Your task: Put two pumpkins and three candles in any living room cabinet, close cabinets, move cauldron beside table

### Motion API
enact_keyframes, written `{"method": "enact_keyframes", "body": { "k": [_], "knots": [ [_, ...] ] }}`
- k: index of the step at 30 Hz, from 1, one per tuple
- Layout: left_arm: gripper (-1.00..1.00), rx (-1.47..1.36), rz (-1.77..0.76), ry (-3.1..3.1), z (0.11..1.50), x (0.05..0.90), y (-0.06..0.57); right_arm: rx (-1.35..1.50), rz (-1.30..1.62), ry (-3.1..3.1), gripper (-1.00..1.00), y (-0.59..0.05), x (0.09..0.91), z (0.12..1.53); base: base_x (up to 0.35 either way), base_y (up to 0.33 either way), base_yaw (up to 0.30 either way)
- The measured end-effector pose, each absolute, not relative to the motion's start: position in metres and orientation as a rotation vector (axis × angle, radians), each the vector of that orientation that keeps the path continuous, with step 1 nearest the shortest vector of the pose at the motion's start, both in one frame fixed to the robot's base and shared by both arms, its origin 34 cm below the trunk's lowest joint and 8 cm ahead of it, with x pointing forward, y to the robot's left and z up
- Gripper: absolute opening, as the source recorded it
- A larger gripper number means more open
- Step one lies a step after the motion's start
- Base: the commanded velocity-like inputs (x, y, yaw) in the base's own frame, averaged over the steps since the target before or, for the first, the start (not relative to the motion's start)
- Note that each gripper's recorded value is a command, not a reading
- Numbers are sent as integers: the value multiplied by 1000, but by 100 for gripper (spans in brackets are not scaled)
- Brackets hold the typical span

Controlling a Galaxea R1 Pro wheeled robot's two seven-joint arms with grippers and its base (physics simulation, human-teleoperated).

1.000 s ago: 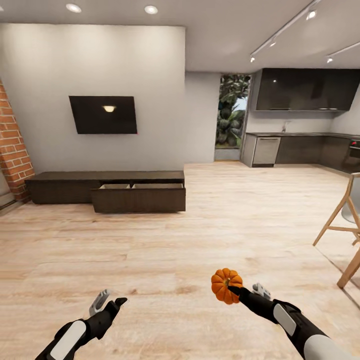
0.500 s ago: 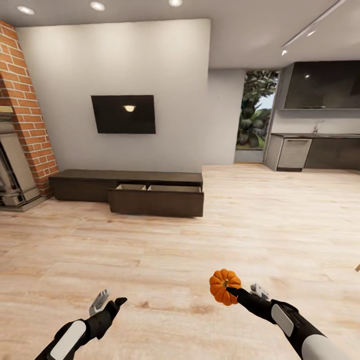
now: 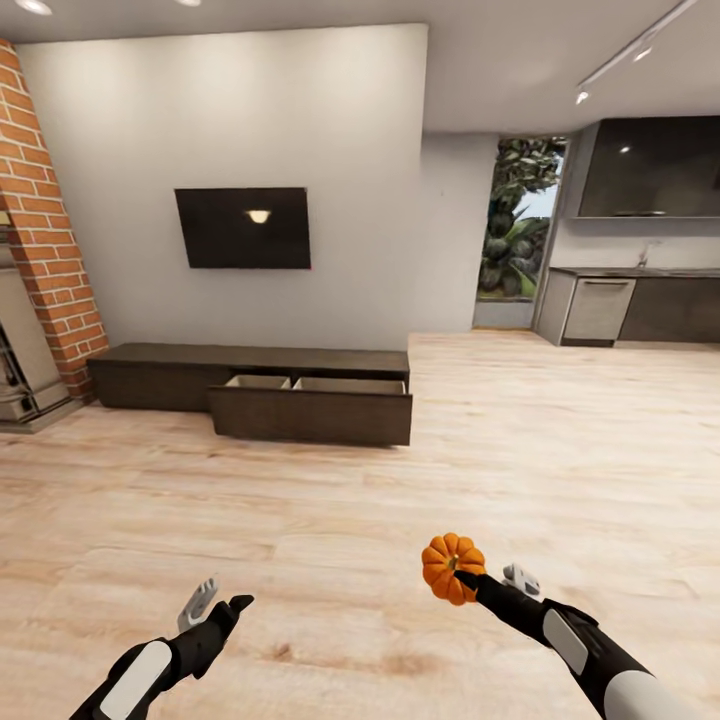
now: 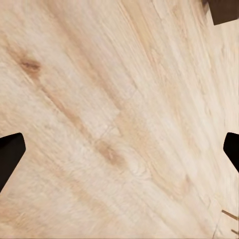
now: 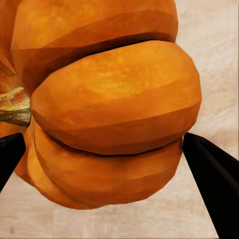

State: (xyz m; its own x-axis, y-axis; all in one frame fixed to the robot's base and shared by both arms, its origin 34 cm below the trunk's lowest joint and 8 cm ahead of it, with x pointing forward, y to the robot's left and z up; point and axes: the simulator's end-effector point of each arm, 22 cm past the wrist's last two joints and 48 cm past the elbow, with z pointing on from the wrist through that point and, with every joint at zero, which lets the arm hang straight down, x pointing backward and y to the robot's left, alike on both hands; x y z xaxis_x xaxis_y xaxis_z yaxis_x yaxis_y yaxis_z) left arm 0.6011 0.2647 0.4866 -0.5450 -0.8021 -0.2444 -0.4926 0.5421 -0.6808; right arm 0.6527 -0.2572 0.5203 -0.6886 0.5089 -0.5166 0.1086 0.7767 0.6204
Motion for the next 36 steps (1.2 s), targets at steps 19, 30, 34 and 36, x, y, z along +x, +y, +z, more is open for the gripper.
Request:
{"method": "enact_keyframes", "body": {
  "k": [19,30,34,36],
  "knots": [
    [100,-1047,-749,2239,485,601,265,451,723,2249,-100,-258,655,520,338,0,5],
    [100,-1056,-743,2252,478,598,265,458,724,2266,-100,-257,652,512,338,0,127],
    [100,-1060,-740,2257,475,597,265,460,724,2269,-100,-257,651,509,338,0,149],
    [100,-1061,-739,2259,473,596,265,462,724,2272,-100,-256,651,507,338,0,149]
  ]
}}
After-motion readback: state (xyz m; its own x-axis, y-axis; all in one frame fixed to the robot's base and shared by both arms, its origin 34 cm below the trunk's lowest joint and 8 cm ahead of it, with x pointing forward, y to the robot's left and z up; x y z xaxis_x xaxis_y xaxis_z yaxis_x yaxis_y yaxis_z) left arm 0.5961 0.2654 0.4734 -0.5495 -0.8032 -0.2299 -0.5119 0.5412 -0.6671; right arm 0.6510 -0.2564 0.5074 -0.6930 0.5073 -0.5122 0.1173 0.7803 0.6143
